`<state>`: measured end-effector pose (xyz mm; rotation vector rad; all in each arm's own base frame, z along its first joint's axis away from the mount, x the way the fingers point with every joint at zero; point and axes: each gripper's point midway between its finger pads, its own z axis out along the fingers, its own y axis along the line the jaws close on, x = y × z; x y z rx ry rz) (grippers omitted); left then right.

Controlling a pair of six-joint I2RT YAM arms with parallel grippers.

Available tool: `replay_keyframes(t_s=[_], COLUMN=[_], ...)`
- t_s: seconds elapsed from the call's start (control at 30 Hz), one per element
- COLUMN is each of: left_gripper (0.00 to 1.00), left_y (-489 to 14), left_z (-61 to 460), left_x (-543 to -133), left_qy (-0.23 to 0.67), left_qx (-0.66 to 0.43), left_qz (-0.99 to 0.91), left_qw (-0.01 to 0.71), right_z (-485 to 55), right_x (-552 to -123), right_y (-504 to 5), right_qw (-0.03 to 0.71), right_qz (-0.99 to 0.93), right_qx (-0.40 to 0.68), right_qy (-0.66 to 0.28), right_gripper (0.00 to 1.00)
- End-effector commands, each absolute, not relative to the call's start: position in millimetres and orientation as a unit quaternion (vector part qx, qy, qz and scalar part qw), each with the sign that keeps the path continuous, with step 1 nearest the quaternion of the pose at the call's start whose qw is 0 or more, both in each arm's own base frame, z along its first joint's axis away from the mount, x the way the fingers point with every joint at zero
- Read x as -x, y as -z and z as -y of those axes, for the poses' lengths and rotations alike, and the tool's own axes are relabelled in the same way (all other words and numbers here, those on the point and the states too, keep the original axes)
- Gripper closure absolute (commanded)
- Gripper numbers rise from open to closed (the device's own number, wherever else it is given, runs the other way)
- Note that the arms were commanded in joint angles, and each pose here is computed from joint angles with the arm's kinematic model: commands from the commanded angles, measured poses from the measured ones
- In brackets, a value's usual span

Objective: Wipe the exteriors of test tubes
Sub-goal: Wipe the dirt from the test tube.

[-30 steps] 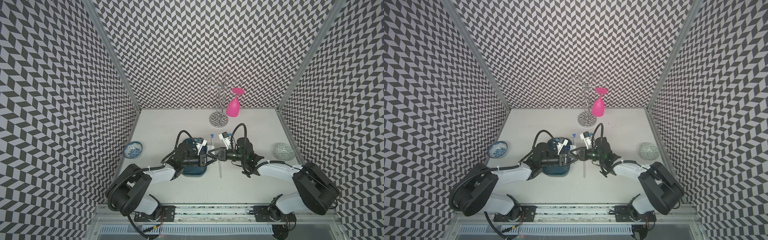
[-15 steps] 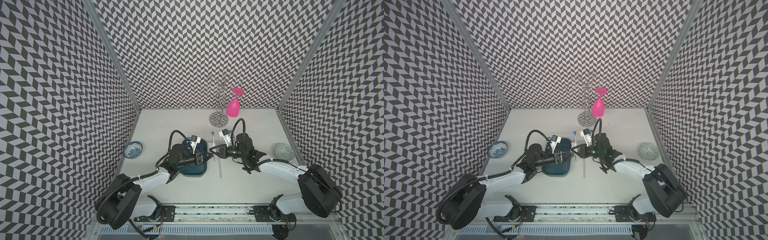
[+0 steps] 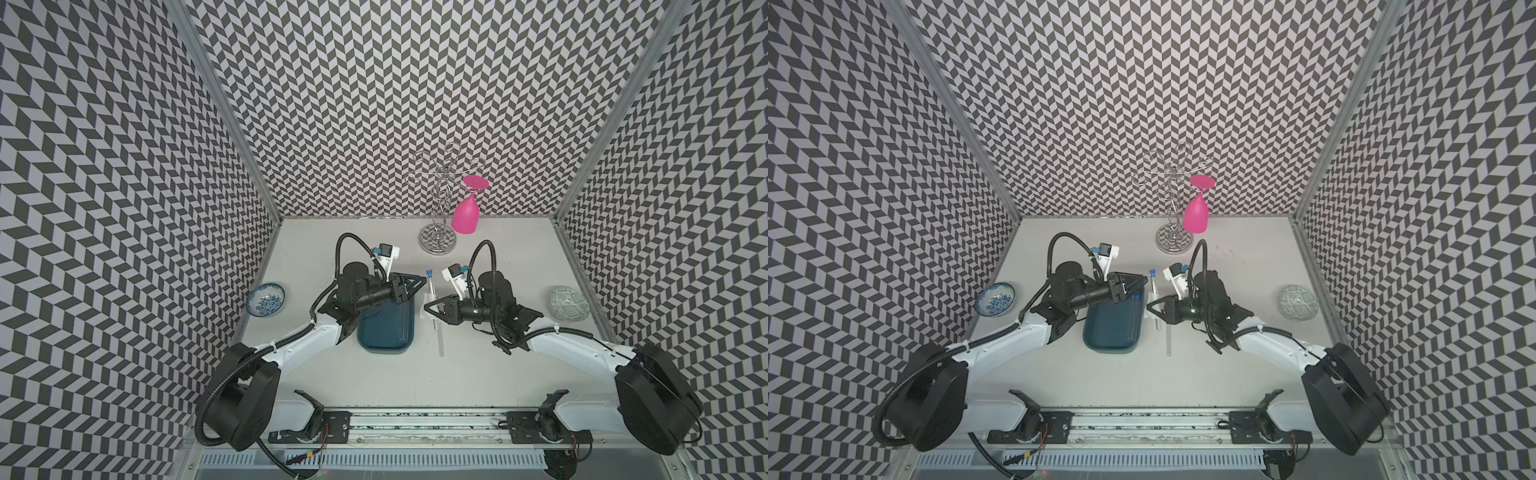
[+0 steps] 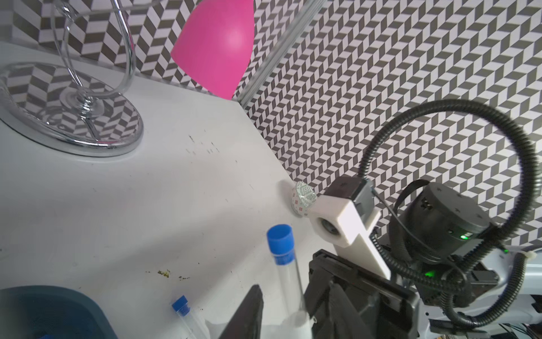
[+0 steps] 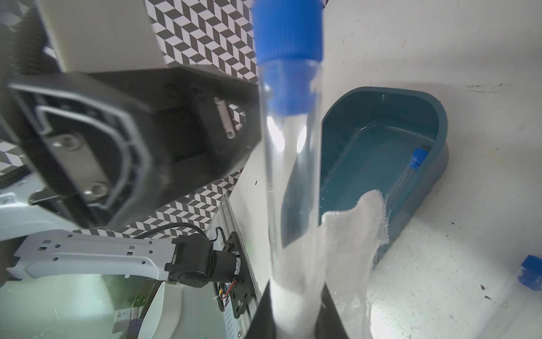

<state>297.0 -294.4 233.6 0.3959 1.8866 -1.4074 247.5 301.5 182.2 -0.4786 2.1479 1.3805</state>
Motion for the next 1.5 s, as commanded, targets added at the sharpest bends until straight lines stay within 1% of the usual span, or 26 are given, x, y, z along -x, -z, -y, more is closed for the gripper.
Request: replay_keyframes(t_s=[0.0,0.27,0.43,0.83,1.13,1.37,1.47], left_gripper=[0.60,0.60,0.62,0.76,0.81,0.81,0.81], left_y=[-240,-239,-240,-230,-223,-226,-226], left_z=[303,311,314,319,318,317,318], left_x=[-294,-293,-288,-295,-296,-297,-297], left_qy=[0.566,0.577,0.586,0.588,0.575,0.572,0.571], left_qx=[-0.179,-0.186,-0.189,-0.166,-0.147,-0.146,-0.146], left_qz=[-0.718,-0.711,-0.704,-0.713,-0.729,-0.729,-0.730], left_qw=[0.363,0.357,0.354,0.345,0.341,0.346,0.345], right_z=[-304,-307,-308,-310,-308,-312,-313], right_x=[-241,-235,-235,-233,-260,-278,-287], right_y=[-196,-195,-194,-193,-199,-216,-222], right_qw=[0.282,0.274,0.273,0.272,0.306,0.332,0.344], right_qz=[-0.778,-0.776,-0.778,-0.785,-0.808,-0.807,-0.808], right_qx=[0.192,0.200,0.200,0.201,0.180,0.174,0.170], right_qy=[-0.528,-0.531,-0.529,-0.519,-0.470,-0.456,-0.447], right_gripper=[0.85,0.85,0.85,0.85,0.82,0.75,0.75])
